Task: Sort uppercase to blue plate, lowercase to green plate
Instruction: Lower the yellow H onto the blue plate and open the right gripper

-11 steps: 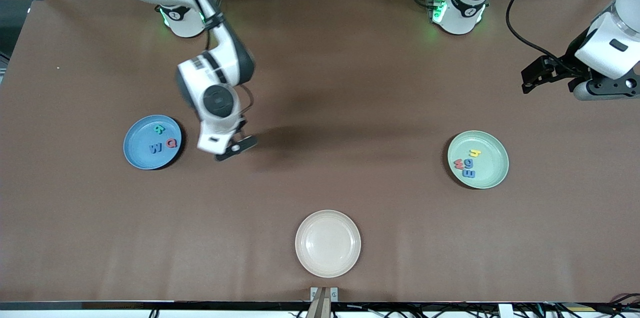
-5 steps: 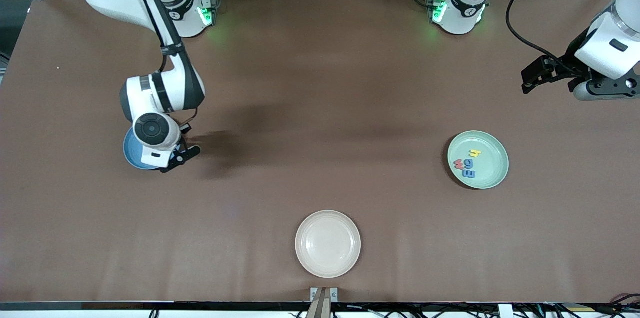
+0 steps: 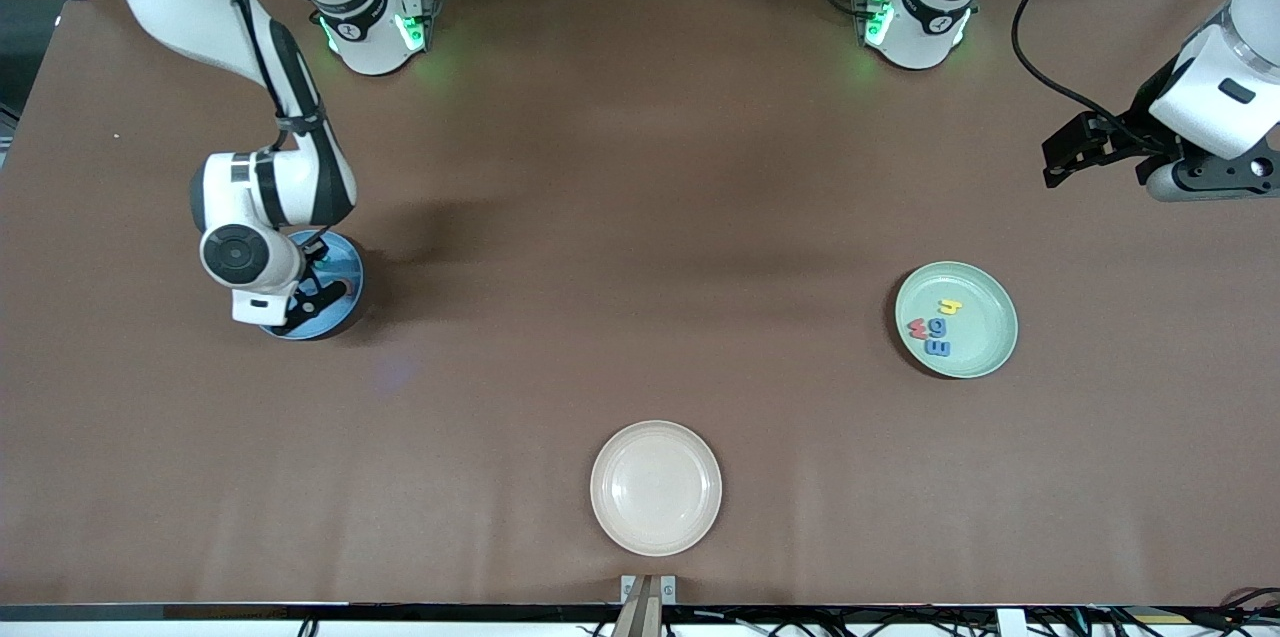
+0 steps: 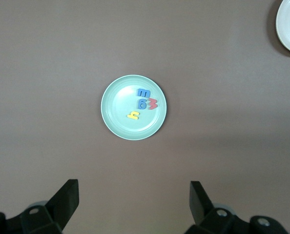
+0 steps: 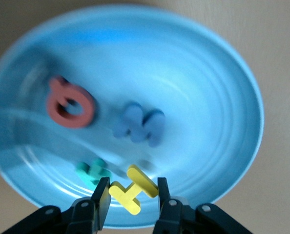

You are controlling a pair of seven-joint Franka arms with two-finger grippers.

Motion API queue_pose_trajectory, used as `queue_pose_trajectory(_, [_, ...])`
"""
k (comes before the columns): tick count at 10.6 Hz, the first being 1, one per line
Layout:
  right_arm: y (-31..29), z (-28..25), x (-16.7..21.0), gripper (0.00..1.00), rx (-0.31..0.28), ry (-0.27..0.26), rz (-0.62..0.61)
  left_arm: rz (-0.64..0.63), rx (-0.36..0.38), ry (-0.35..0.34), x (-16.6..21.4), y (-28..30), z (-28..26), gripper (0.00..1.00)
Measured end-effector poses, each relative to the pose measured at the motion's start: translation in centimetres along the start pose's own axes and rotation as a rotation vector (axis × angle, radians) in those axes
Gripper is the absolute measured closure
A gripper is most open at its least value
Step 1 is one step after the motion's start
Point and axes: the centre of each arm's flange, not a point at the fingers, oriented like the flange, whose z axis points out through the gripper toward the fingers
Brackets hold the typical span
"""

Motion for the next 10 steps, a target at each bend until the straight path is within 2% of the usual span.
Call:
queue_pose_trajectory(3, [0.0, 1.2, -0.2, 0.52, 0.026, -0.009, 0.006, 0.002, 0.0, -0.005, 0.1, 0.1, 0.3, 0.0])
queue_pose_trajectory(5, [-0.2, 1.4, -0.1, 0.31, 0.043, -0.003, 0.019, 0.004, 0.0, -0.008, 0.2, 0.1, 0.4, 0.0])
queue_pose_trajectory(7, [-0.1, 1.2, 0.0, 0.02, 0.048, 0.009, 0.029, 0.008, 0.0, -0.01, 0.3, 0.0, 0.6, 0.0])
queue_pose_trajectory(10, [2.3, -1.5, -0.5, 0.0, 0.066, 0.069, 0.112, 0.007, -0.002, -0.004, 0.6, -0.1, 0.5, 0.0])
